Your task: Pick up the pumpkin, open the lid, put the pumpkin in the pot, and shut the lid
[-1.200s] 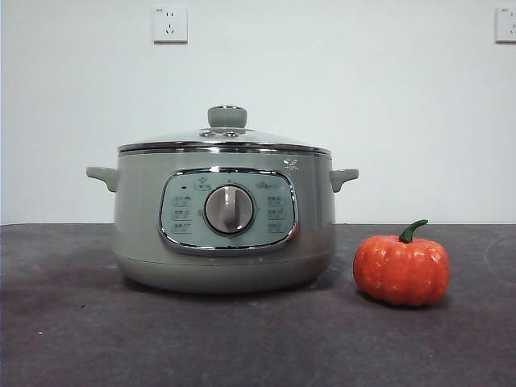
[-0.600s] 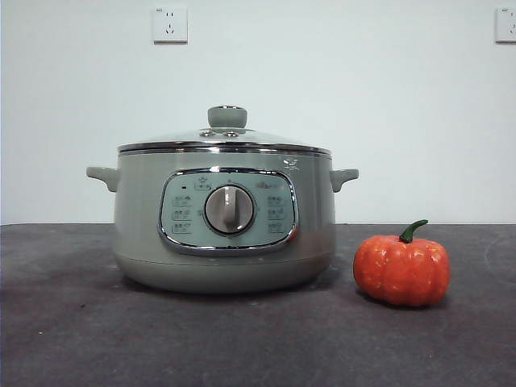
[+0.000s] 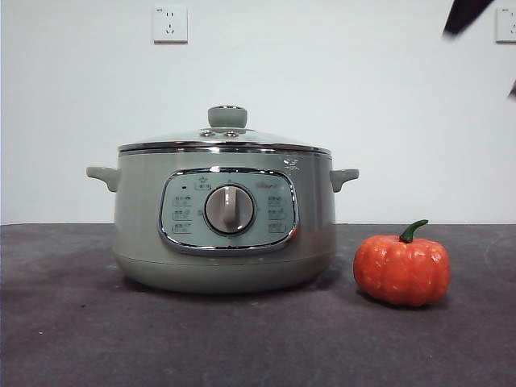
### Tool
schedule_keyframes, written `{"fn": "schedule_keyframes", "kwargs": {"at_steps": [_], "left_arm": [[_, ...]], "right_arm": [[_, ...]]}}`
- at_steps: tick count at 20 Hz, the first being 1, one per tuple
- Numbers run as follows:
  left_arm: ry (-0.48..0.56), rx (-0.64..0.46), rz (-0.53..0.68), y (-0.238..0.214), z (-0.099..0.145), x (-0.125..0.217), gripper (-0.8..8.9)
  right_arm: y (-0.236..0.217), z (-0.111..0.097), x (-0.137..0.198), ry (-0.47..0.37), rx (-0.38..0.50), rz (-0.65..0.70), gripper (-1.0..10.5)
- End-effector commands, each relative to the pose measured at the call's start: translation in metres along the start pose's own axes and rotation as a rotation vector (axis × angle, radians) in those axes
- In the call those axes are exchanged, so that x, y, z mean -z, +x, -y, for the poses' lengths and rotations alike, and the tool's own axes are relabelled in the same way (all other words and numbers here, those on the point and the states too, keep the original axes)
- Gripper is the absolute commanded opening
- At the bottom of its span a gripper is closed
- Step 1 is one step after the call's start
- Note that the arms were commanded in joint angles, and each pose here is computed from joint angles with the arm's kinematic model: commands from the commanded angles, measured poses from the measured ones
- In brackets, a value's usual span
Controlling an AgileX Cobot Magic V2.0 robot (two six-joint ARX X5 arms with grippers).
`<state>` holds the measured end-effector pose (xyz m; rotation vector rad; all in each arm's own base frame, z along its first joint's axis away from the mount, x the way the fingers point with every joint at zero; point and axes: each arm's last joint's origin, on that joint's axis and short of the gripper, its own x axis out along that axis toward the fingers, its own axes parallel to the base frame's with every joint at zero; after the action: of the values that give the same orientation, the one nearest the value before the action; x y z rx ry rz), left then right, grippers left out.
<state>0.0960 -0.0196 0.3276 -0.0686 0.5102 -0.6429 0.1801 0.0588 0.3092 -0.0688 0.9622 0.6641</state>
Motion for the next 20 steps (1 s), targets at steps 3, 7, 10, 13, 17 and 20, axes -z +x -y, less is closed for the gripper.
{"fn": "schedule_keyframes", "kwargs": {"at_steps": [3, 7, 10, 13, 17, 20], "left_arm": [[0.010, 0.002, 0.006, -0.001, 0.000, -0.001, 8.17], [0.010, 0.002, 0.006, -0.001, 0.000, -0.001, 8.17], [0.010, 0.001, 0.006, -0.001, 0.000, -0.001, 8.17], [0.009, 0.002, 0.005, -0.001, 0.000, -0.001, 8.17], [0.009, 0.001, 0.005, -0.001, 0.000, -0.001, 8.17], [0.009, 0.001, 0.005, -0.001, 0.000, -0.001, 8.17]], "right_arm": [[0.056, 0.011, -0.018, -0.050, 0.028, -0.130, 7.8], [0.100, 0.017, -0.026, -0.079, 0.060, -0.197, 7.8], [0.124, 0.021, -0.029, -0.094, 0.071, -0.216, 7.8], [0.144, 0.027, -0.027, -0.095, 0.084, -0.249, 7.8], [0.164, 0.033, -0.022, -0.085, 0.073, -0.308, 7.8], [0.168, 0.034, -0.021, -0.078, 0.072, -0.321, 4.1]]}}
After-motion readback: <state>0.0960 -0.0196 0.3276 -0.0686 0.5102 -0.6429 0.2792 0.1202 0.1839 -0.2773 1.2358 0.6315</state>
